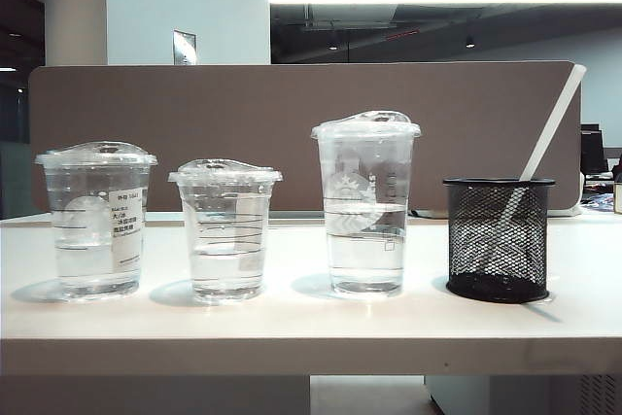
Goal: Pick up the straw and insert it into the small coffee cup.
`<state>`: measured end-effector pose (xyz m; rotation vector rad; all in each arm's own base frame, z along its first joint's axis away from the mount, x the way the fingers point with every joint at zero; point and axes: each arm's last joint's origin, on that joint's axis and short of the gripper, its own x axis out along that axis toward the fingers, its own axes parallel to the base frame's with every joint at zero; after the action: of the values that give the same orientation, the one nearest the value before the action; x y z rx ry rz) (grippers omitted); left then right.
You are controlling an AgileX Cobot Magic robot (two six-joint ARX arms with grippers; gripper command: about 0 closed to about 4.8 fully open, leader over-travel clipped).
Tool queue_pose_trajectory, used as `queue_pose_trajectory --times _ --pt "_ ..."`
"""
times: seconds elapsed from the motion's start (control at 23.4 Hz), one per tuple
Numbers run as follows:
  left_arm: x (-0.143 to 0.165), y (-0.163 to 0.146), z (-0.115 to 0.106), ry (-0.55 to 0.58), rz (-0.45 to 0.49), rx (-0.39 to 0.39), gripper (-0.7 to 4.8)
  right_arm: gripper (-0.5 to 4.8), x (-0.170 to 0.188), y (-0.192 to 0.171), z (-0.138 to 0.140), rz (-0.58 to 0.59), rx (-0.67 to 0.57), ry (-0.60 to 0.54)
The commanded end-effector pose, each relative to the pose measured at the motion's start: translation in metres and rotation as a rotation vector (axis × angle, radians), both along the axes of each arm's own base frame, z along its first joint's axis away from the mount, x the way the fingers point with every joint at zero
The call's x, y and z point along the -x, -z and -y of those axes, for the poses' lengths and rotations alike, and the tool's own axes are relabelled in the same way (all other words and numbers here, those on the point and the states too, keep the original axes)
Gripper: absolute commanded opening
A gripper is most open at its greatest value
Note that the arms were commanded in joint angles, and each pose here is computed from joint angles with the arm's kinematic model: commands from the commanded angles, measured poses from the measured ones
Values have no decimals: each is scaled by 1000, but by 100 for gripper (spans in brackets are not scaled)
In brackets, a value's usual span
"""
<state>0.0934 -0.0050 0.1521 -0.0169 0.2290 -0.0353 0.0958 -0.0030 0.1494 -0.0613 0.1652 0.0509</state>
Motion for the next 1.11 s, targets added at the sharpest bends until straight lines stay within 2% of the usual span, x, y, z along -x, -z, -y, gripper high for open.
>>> queue_pose_trajectory --times 0.04,0.21,0.43,0.47,0.51,0.56,0.6,0.77,0.86,0.98,1.11 --pt "9 -19 -1 -1 -129 -11 22 -8 0 0 0 10 -1 -1" --pt "21 -58 -1 -1 -203 -15 22 -8 0 0 0 10 -1 -1" --pt "31 -117 -2 -2 -27 -5 22 -8 0 0 0 10 -1 -1" --pt "39 -135 -2 1 11 15 22 -8 0 0 0 10 -1 -1" --pt "53 -156 -2 38 34 87 22 -8 0 0 0 10 -1 -1" --pt "61 -165 -1 71 37 122 22 -8 0 0 0 10 -1 0" --pt "81 -181 1 165 28 140 21 -8 0 0 0 10 -1 -1" --pt "131 -208 1 382 3 94 21 -8 0 0 0 10 -1 -1" --pt "153 -217 0 399 -7 97 21 -8 0 0 0 10 -1 -1" --pt "181 -219 -1 436 -77 141 22 -8 0 0 0 10 -1 -1" --pt "191 -219 -2 452 -99 146 22 -8 0 0 0 10 -1 -1"
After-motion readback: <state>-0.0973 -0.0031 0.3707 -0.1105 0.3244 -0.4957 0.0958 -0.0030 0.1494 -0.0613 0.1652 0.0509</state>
